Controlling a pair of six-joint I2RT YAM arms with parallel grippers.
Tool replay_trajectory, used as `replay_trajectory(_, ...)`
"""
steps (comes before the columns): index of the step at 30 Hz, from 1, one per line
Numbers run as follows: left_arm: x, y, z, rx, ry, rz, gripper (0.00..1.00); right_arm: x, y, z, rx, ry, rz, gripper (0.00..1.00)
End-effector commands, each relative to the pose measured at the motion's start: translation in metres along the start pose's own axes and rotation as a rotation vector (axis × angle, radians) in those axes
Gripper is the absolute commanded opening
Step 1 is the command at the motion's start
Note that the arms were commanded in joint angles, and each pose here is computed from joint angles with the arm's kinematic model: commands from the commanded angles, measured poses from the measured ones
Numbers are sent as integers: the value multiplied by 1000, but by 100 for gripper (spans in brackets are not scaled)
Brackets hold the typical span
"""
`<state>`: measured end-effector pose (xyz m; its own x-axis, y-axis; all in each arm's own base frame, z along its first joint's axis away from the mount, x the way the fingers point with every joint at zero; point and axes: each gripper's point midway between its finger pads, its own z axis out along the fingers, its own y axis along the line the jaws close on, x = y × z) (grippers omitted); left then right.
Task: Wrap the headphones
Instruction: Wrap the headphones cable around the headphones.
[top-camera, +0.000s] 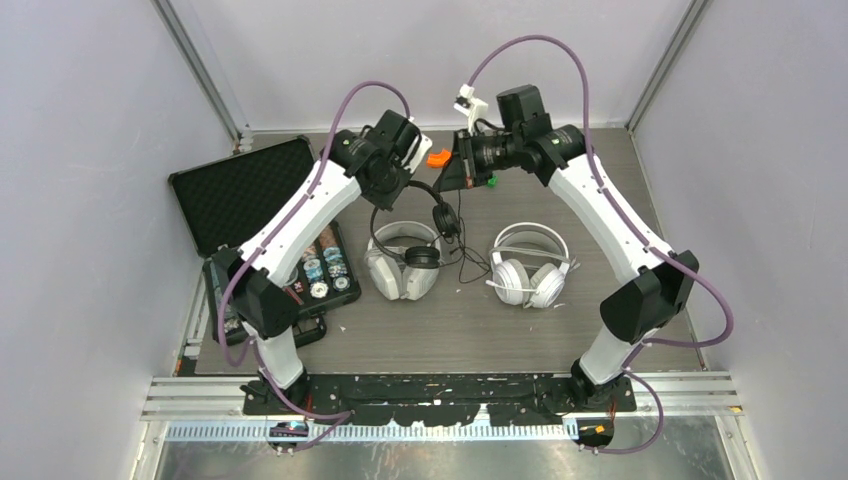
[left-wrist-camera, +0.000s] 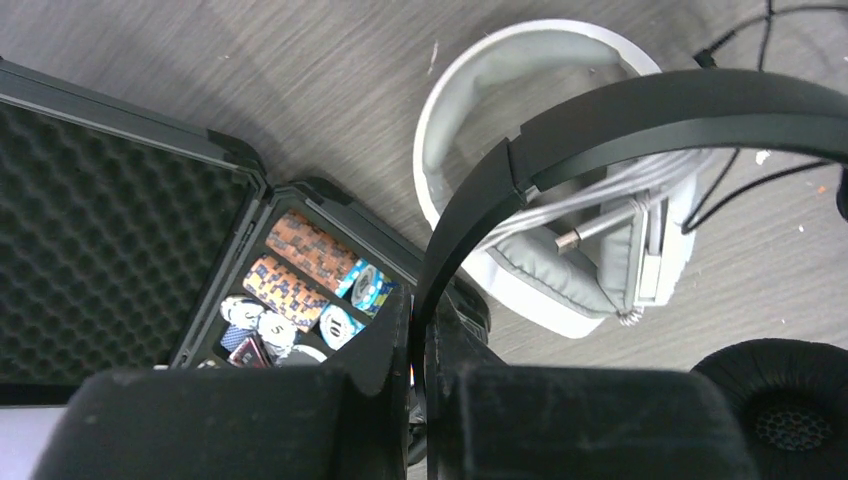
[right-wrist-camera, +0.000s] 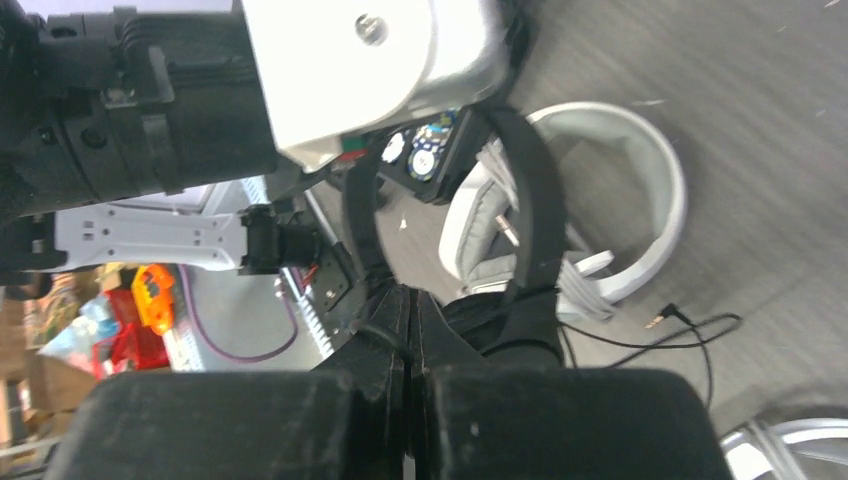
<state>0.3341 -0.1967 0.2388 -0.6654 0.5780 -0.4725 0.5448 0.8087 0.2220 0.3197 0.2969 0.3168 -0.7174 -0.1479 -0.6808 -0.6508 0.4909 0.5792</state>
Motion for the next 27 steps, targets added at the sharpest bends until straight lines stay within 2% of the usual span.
replay_trajectory(1,-10,16,-5,-96,1,-17,0,0,39,-8,-101,34,67,0)
replay_trajectory(14,-44,41,-3,-228,-78,-156,0,3,32,2,-74,68,208,0)
replay_trajectory(20,-51,51,-6,-267,-90,-175,0,0,-3,-6,163,50,182,0)
replay_trajectory(27,-49,55,-4,-277,-74,-160,0,-19,-15,-21,297,-10,138,0)
